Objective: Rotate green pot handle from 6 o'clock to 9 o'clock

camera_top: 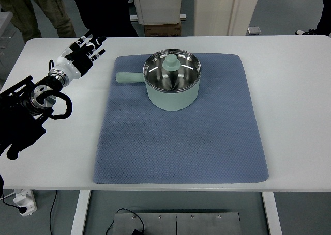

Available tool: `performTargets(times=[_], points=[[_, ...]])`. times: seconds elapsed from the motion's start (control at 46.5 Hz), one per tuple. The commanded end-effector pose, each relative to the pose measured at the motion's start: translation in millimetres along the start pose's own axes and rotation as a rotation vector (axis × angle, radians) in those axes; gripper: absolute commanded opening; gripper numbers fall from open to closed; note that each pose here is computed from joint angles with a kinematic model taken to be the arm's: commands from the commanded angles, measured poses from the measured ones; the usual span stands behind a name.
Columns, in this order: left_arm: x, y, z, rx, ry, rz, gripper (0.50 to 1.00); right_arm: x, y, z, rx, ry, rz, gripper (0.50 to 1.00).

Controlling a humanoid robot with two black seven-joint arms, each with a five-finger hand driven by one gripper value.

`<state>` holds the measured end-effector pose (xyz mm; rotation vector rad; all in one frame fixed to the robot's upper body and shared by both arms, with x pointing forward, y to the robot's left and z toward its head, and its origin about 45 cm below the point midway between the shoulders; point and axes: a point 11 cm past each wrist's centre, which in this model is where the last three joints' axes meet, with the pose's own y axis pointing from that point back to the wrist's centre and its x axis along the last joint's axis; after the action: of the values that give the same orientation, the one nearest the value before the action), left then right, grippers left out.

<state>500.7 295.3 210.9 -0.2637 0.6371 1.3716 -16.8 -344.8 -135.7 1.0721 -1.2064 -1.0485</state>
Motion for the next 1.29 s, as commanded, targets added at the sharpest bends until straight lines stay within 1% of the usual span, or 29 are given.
performTargets(times=[0.0,0.194,0.301,0.796,1.011,1.269], points=[[-5.0,-2.1,-2.7,-0.012,-0.001,-0.003,1.000,-0.1,0.0,1.0,-0.002,-0.004,0.000,1.000],[-19.2,-7.2,-9.1,-0.003,-0.014,-0.031,1.000,-0.1,0.0,1.0,-0.002,-0.003,0.000,1.000],[-21.2,-7.9,-11.2,-0.004,-0.026,-0.031,1.000,-0.2,-0.1,2.9,-0.006,-0.005,-0.001,1.000],[-20.6,-7.9,-11.6,-0.010,-0.030,-0.026,1.000,-0.5,-0.3,8.8,-0.026,-0.007,-0.001,1.000],[-21.4,-8.0,-11.8,-0.013,-0.038,-0.028,1.000,-1.1,-0.6,17.0,-0.040,-0.008,-0.002,1.000],[-21.5,-8.0,-10.7,-0.023,-0.041,-0.029,1.000,0.9,-0.7,15.6,-0.032,0.006,0.004,1.000]])
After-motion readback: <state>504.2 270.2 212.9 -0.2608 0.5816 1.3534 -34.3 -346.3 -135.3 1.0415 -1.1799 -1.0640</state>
